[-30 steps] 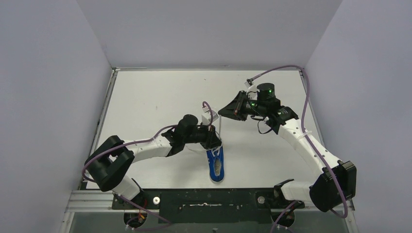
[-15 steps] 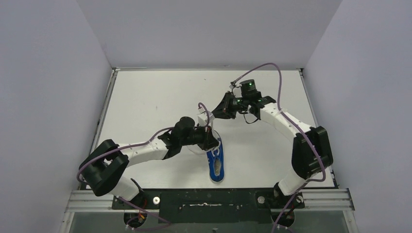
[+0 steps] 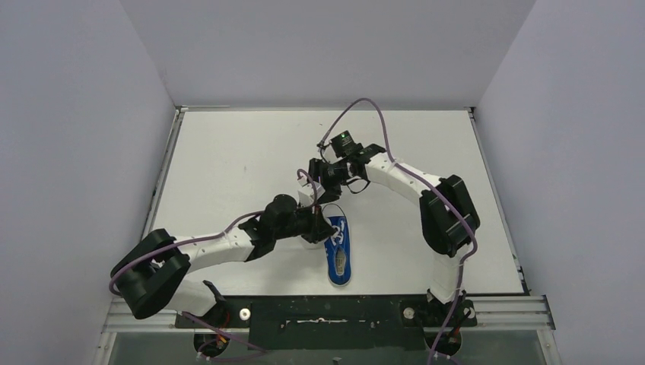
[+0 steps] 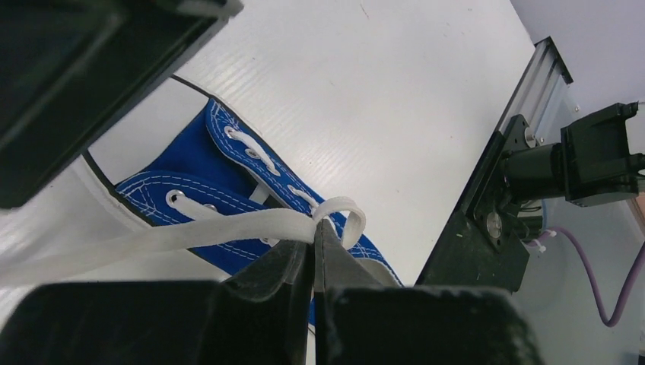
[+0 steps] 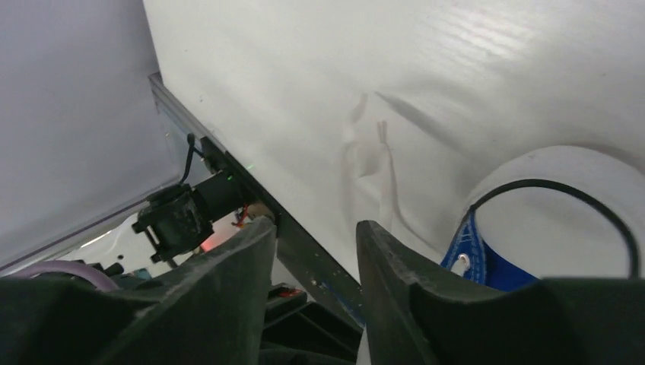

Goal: Tie the shoes

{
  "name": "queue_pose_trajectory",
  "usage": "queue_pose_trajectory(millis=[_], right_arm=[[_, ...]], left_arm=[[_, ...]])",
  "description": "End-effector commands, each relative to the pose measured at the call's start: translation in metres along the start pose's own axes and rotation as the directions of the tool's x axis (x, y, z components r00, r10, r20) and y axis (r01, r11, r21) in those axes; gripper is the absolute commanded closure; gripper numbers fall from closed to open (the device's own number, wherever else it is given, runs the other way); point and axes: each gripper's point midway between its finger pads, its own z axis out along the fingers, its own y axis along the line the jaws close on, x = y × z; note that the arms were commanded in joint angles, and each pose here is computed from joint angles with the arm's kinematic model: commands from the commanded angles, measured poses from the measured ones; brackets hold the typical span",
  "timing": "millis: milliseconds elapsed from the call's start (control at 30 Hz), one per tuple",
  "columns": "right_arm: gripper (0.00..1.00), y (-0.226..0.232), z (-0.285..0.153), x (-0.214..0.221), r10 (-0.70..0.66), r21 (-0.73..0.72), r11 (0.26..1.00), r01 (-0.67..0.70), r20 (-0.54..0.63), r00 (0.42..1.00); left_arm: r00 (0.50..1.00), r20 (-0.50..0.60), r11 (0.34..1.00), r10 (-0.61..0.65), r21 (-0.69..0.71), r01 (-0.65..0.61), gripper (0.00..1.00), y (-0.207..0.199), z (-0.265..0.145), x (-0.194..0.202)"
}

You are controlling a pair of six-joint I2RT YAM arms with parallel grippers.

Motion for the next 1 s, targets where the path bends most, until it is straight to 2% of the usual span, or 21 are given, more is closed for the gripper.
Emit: queue_pose_trajectory(millis=[0,33,100,233,367,500,567,633,700,767,800,867,967], right_arm=[[0.48,-0.011,-0.039,-0.015,-0.122,0.119,0.986,0.118,0.020,0.992],[0.41,-0.017,-0.048,-0.015,-0.130,0.141,0.982,0.126,0.020,0.991],[0.32,-0.031,-0.068,-0.015,-0.150,0.187,0.972,0.144,0.019,0.988],[0.23,-0.062,-0.108,-0.001,-0.148,0.254,0.958,0.133,0.044,0.988],[0.23,-0.075,-0.126,0.034,-0.181,0.279,0.948,0.154,0.076,0.980],[0.29,-0.048,-0.121,0.056,-0.250,0.151,0.964,0.218,0.244,0.937],[0.33,-0.039,-0.110,0.072,-0.256,0.103,0.966,0.235,0.292,0.922],[0.38,-0.030,-0.103,0.083,-0.261,0.081,0.965,0.248,0.330,0.907],[0.44,-0.043,-0.097,0.087,-0.229,0.127,0.972,0.197,0.339,0.913],[0.56,-0.056,-0.090,0.092,-0.197,0.154,0.976,0.155,0.311,0.930],[0.55,-0.057,-0.086,0.095,-0.204,0.159,0.974,0.163,0.292,0.934],[0.42,-0.062,-0.081,0.101,-0.210,0.206,0.966,0.156,0.279,0.937],[0.35,-0.064,-0.073,0.109,-0.209,0.241,0.960,0.143,0.273,0.939]], left_arm=[[0.991,0.126,0.999,-0.047,0.031,0.043,1.00,-0.017,-0.006,-0.034],[0.989,0.134,0.998,-0.055,0.037,0.051,1.00,-0.019,-0.007,-0.036],[0.987,0.144,0.997,-0.073,0.041,0.067,1.00,-0.021,-0.009,-0.040],[0.979,0.150,0.990,-0.140,0.019,0.139,1.00,-0.019,-0.012,-0.044],[0.960,0.124,0.967,-0.253,0.015,0.253,1.00,-0.013,-0.010,-0.043],[0.944,0.061,0.946,-0.324,0.020,0.323,1.00,-0.015,0.000,-0.042],[0.943,0.030,0.943,-0.331,0.028,0.331,1.00,-0.019,0.005,-0.043],[0.941,-0.002,0.941,-0.338,0.020,0.338,1.00,-0.019,0.009,-0.041],[0.942,-0.020,0.942,-0.335,0.011,0.336,1.00,-0.020,0.010,-0.040],[0.939,-0.042,0.940,-0.342,-0.015,0.341,1.00,-0.017,0.010,-0.036],[0.938,-0.048,0.939,-0.344,-0.035,0.343,1.00,-0.013,0.009,-0.035],[0.937,-0.055,0.938,-0.345,-0.040,0.343,1.00,-0.012,0.008,-0.035],[0.935,-0.060,0.937,-0.350,-0.048,0.347,1.00,-0.013,0.005,-0.036]])
